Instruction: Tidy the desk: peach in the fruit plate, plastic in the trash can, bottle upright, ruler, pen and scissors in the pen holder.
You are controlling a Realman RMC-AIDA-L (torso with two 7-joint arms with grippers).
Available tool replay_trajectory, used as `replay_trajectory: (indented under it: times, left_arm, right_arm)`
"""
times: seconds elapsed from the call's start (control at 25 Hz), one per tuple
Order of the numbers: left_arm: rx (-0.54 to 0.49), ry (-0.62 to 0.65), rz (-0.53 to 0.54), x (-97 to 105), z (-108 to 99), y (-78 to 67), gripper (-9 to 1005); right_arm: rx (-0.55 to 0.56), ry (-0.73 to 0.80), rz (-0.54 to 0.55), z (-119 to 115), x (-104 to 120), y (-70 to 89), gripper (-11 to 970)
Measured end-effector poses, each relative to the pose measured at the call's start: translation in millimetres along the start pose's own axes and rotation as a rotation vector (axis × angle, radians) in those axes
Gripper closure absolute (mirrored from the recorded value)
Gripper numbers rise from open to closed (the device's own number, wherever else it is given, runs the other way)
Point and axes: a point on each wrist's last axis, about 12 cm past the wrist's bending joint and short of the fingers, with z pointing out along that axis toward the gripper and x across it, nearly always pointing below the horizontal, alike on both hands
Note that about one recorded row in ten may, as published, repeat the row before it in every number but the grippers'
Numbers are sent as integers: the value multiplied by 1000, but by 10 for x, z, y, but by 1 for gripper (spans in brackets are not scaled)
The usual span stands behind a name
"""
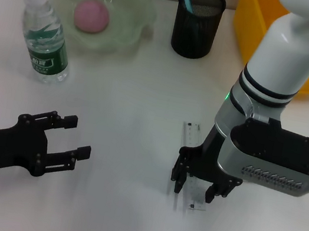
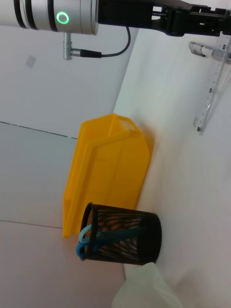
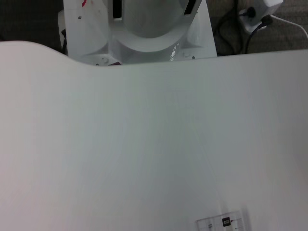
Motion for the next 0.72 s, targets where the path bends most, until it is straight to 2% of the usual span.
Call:
replay_trajectory:
  times: [0.16,0.56,0.72]
  left_arm:
    - [6,2,6,-8,1,0,211]
    - [19,-6,-3,-57,32,18,331]
    - [26,-16,1,-79,33,18,330]
  right_arm:
    - [1,0,-3,3,3,2,414]
    - [8,-7,-9,15,3,1,426]
    - [6,-8,-10,19,8,5,431]
